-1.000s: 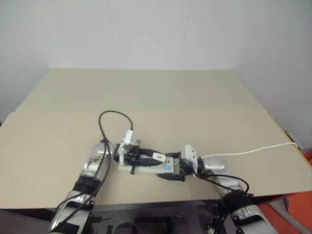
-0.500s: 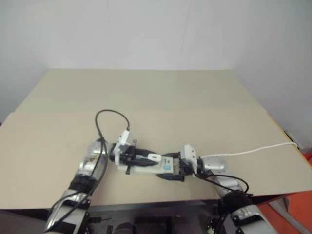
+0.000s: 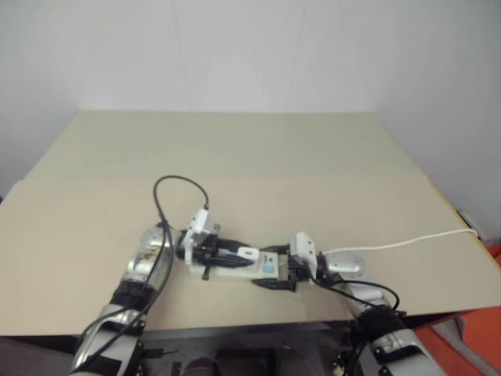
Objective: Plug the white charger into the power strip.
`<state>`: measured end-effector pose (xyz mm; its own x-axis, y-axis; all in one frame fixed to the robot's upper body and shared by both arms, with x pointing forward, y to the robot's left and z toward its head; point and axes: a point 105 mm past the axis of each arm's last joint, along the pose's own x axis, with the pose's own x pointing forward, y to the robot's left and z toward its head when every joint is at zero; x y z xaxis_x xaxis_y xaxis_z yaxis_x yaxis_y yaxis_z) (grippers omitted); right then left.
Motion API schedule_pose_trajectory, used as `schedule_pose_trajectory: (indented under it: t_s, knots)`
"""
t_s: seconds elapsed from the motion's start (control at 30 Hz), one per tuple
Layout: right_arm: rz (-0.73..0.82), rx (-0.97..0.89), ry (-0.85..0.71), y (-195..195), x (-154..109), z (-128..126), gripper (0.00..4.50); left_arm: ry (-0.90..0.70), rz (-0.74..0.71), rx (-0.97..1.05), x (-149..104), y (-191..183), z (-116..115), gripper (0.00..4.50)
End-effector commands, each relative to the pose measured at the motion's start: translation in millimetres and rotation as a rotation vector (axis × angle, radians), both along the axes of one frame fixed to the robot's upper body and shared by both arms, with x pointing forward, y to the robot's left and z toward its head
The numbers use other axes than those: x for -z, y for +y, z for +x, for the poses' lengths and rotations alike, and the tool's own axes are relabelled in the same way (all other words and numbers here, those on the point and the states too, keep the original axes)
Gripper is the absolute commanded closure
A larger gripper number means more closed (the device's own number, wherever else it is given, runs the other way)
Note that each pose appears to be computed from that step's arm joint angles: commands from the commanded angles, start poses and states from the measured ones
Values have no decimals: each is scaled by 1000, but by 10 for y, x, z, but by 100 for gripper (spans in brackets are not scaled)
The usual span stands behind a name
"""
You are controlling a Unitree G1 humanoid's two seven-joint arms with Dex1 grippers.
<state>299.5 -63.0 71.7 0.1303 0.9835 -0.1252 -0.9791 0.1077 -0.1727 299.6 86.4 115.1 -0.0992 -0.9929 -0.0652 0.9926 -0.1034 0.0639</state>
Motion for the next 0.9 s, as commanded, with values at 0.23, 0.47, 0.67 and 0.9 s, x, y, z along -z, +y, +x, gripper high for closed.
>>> schedule_pose_trajectory:
  t_s: [0.23, 0.47, 0.67, 0.9]
  knots:
    - [9, -1, -19, -22, -64, 15, 107, -17, 48, 30, 71, -41, -65, 349]
    - [8, -1, -17, -32, -58, 14, 107, -6, 87, -13, 151, 115, -67, 349]
    - [5, 0, -14, -38, -50, 11, 107, 14, 122, -55, 223, 298, -86, 349]
    - [5, -5, -11, -20, -48, 13, 107, 17, 116, -61, 255, 235, -105, 349]
